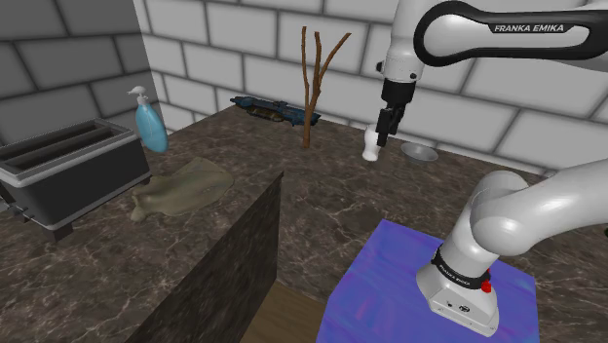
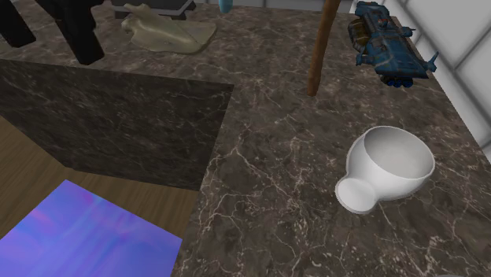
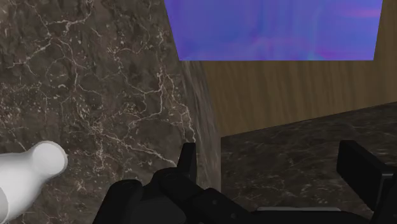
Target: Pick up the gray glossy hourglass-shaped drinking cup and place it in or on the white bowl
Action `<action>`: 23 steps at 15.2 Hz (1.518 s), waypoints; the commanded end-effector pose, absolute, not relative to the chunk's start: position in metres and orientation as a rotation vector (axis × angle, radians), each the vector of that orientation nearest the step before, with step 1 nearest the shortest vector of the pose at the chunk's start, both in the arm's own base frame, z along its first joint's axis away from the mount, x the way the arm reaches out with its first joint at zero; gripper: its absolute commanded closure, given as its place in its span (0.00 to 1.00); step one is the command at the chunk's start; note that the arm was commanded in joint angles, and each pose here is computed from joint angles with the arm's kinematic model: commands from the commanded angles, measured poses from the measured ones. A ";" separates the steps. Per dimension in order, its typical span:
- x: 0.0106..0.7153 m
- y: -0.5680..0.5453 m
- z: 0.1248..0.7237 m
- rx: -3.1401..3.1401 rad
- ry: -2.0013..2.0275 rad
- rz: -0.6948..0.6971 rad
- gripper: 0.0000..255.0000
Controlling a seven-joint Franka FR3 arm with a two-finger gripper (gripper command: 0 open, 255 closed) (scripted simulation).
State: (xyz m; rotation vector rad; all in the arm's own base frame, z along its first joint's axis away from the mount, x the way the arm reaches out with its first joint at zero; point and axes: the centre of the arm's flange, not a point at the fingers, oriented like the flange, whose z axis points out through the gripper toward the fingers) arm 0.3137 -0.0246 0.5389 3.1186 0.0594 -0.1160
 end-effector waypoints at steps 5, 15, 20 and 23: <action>0.330 -0.072 0.521 3.126 0.069 -0.098 0.00; 0.372 -0.190 0.476 3.144 0.095 -0.053 0.00; 0.394 -0.248 0.453 3.152 0.108 -0.030 0.00; 0.408 -0.283 0.439 3.157 0.116 -0.016 0.00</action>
